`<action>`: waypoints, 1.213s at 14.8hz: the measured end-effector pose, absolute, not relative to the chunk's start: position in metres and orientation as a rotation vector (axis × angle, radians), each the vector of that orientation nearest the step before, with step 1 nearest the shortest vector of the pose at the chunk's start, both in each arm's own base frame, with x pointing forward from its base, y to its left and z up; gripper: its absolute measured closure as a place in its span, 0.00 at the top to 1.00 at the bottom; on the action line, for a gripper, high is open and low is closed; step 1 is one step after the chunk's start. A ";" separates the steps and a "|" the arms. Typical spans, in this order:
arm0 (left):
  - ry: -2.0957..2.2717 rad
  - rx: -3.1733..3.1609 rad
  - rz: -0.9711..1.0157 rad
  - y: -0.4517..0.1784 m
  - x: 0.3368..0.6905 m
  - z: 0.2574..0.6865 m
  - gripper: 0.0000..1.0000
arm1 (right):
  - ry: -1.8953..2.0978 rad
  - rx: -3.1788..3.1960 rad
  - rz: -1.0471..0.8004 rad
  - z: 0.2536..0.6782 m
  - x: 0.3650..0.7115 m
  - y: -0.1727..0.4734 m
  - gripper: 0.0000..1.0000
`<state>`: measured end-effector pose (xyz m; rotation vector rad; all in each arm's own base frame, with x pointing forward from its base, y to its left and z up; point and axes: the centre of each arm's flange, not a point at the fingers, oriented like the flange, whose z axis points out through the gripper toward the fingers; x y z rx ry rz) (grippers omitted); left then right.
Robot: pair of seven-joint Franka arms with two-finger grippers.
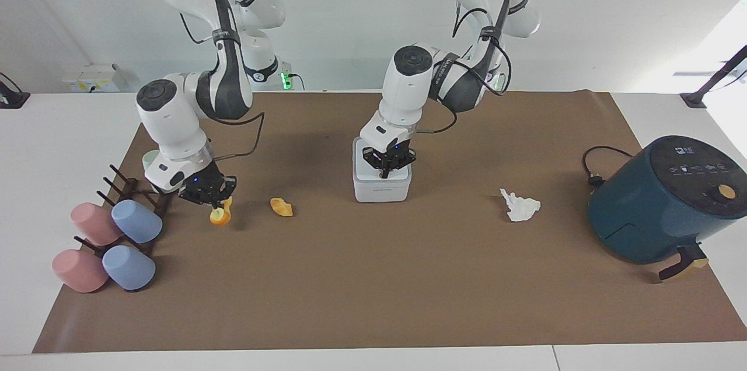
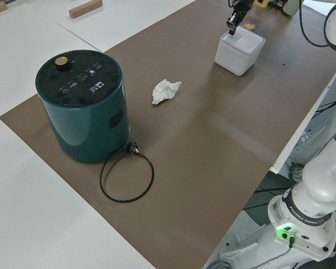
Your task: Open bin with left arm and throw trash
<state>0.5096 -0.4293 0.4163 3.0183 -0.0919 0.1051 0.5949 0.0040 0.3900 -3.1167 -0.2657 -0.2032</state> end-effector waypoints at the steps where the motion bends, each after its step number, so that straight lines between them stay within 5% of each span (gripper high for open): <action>1: -0.095 3.019 0.109 -0.429 0.509 0.416 0.01 | -0.234 -3.116 -0.200 0.404 0.591 0.009 0.07; 9: -0.044 3.025 0.093 -0.405 0.513 0.462 0.01 | -0.112 -3.112 -0.174 0.486 0.590 0.030 0.07; 16: -0.001 3.062 0.066 -0.267 0.550 0.532 0.01 | 0.193 -3.042 -0.238 0.511 0.585 0.137 0.07; 18: 0.017 3.075 0.036 -0.218 0.568 0.519 0.17 | 0.259 -2.996 -0.270 0.506 0.579 0.186 0.07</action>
